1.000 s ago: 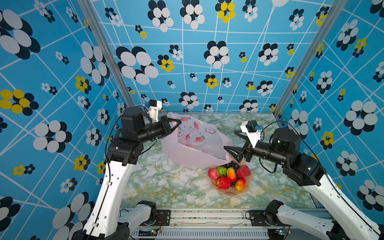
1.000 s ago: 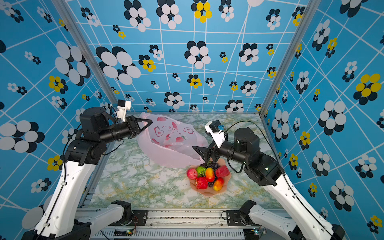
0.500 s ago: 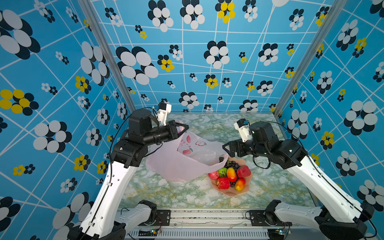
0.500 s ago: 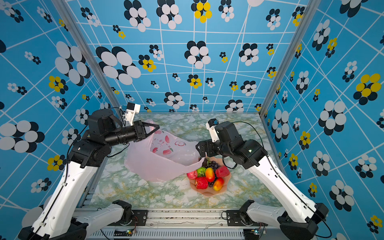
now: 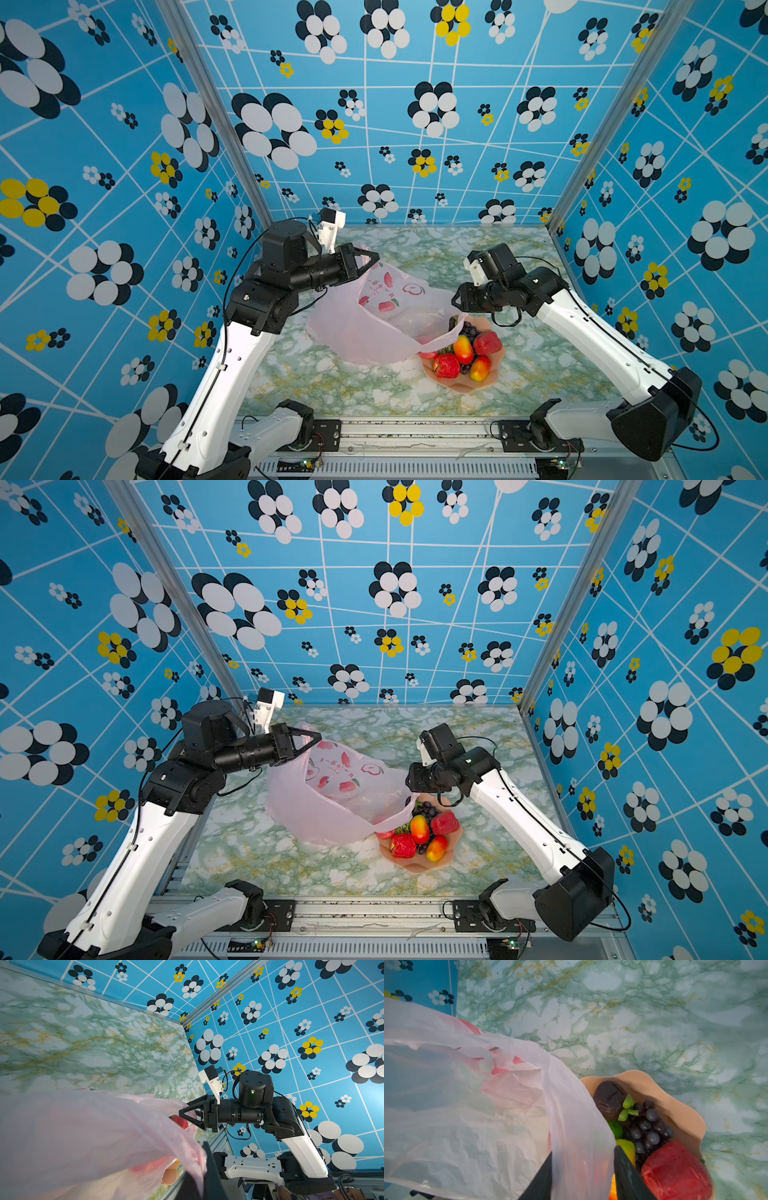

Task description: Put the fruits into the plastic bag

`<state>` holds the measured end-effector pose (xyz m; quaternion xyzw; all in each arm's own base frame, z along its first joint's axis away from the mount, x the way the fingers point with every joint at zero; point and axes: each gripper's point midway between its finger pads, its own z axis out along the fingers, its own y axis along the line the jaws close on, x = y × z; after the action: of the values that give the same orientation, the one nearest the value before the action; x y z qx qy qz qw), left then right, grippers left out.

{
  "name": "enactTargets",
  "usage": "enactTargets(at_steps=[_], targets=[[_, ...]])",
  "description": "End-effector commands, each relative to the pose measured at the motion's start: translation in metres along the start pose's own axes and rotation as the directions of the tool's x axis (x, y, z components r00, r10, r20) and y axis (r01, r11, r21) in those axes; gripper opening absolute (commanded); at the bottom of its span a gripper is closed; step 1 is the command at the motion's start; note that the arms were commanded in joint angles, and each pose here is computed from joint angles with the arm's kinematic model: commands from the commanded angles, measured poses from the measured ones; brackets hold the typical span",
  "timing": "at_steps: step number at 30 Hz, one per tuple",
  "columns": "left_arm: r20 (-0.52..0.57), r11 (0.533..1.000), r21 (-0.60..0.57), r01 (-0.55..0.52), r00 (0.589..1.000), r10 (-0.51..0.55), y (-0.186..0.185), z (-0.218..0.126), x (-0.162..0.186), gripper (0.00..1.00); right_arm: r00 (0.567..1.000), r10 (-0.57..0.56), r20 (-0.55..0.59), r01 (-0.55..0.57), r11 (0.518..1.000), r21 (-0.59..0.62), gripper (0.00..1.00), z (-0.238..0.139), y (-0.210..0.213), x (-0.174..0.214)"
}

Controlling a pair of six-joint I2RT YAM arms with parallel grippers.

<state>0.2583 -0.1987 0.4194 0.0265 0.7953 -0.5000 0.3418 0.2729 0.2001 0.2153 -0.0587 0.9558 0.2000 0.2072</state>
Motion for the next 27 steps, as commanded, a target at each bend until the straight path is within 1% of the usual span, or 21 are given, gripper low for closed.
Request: enactTargets(at_steps=[1,2,3,4,6,9,11,13,15,16,17,18,19,20,21,22,23,24,25,26,27], targets=[[-0.002,0.999,-0.011,-0.032,0.999,0.032,0.003,0.002,0.002,0.00,0.999,0.012,-0.030,-0.014,0.999,-0.044,0.17,0.000,0.006,0.007],[-0.005,0.999,-0.020,-0.032,0.999,0.031,0.005,0.002,0.002,0.00,0.999,0.018,-0.034,-0.020,0.998,-0.058,0.09,-0.001,0.009,0.007],[-0.008,0.999,-0.031,-0.028,1.000,0.028,0.007,0.003,0.002,0.00,0.999,0.018,-0.033,-0.021,0.997,-0.069,0.03,-0.002,0.011,0.006],[-0.013,0.999,-0.044,-0.023,1.000,0.023,0.010,0.004,0.003,0.00,0.999,0.020,-0.025,-0.022,0.997,-0.080,0.00,-0.004,0.014,0.004],[-0.029,0.997,-0.072,-0.017,0.999,0.015,0.016,0.006,0.004,0.00,1.000,0.017,0.006,-0.017,0.995,-0.099,0.00,-0.009,0.020,-0.005],[-0.074,0.987,-0.158,-0.015,0.997,0.003,0.035,0.014,0.003,0.00,0.996,0.027,0.080,-0.016,0.991,-0.134,0.00,-0.010,0.025,-0.035],[-0.096,0.971,-0.241,-0.012,0.995,-0.012,0.061,0.025,-0.006,0.00,0.990,0.070,0.119,-0.050,0.985,-0.165,0.00,-0.001,0.022,-0.067],[-0.101,0.956,-0.293,0.028,0.993,-0.060,0.088,0.039,-0.022,0.00,0.982,0.094,0.165,-0.057,0.975,-0.215,0.00,0.006,0.025,-0.107],[-0.078,0.960,-0.273,0.068,0.993,-0.092,0.101,0.057,-0.050,0.00,0.945,0.086,0.316,-0.021,0.979,-0.203,0.00,-0.009,0.028,-0.165],[-0.051,0.962,-0.263,0.072,0.995,-0.089,0.103,0.065,-0.072,0.00,0.905,0.056,0.421,0.014,0.987,-0.161,0.00,-0.026,0.031,-0.196],[-0.019,0.964,-0.260,0.058,0.998,-0.065,0.098,0.070,-0.094,0.00,0.853,0.020,0.522,0.063,0.988,-0.140,0.00,-0.049,0.040,-0.223],[0.010,0.967,-0.250,0.037,0.999,-0.036,0.087,0.073,-0.114,0.00,0.802,-0.003,0.597,0.102,0.986,-0.133,0.00,-0.071,0.050,-0.241],[0.044,0.978,-0.208,-0.008,0.999,0.018,0.062,0.074,-0.134,0.00,0.722,-0.023,0.692,0.149,0.981,-0.122,0.00,-0.107,0.064,-0.261],[0.086,0.985,-0.152,-0.085,0.991,0.099,0.028,0.073,-0.152,0.00,0.625,-0.046,0.780,0.213,0.970,-0.114,0.00,-0.148,0.082,-0.274],[0.128,0.979,-0.112,-0.172,0.974,0.186,-0.003,0.070,-0.163,0.00,0.528,-0.071,0.846,0.276,0.957,-0.092,0.00,-0.186,0.099,-0.278],[0.212,0.947,-0.059,-0.317,0.923,0.322,-0.052,0.057,-0.174,0.00,0.404,-0.119,0.907,0.350,0.936,-0.033,0.00,-0.227,0.120,-0.275],[0.289,0.894,-0.038,-0.447,0.851,0.438,-0.094,0.044,-0.177,0.00,0.272,-0.161,0.949,0.412,0.910,0.036,0.00,-0.265,0.140,-0.266],[0.350,0.848,-0.033,-0.528,0.789,0.505,-0.124,0.030,-0.176,0.00,0.157,-0.192,0.969,0.460,0.882,0.101,0.00,-0.297,0.157,-0.253],[0.412,0.799,-0.028,-0.601,0.721,0.557,-0.151,0.016,-0.174,0.00,0.063,-0.198,0.978,0.505,0.852,0.140,0.00,-0.323,0.172,-0.238],[0.459,0.754,-0.017,-0.656,0.665,0.589,-0.173,0.001,-0.168,0.00,0.003,-0.186,0.983,0.535,0.830,0.156,0.00,-0.342,0.179,-0.225],[0.490,0.722,-0.007,-0.692,0.627,0.606,-0.184,-0.005,-0.163,0.00,-0.025,-0.169,0.985,0.556,0.817,0.154,0.00,-0.353,0.182,-0.215]])
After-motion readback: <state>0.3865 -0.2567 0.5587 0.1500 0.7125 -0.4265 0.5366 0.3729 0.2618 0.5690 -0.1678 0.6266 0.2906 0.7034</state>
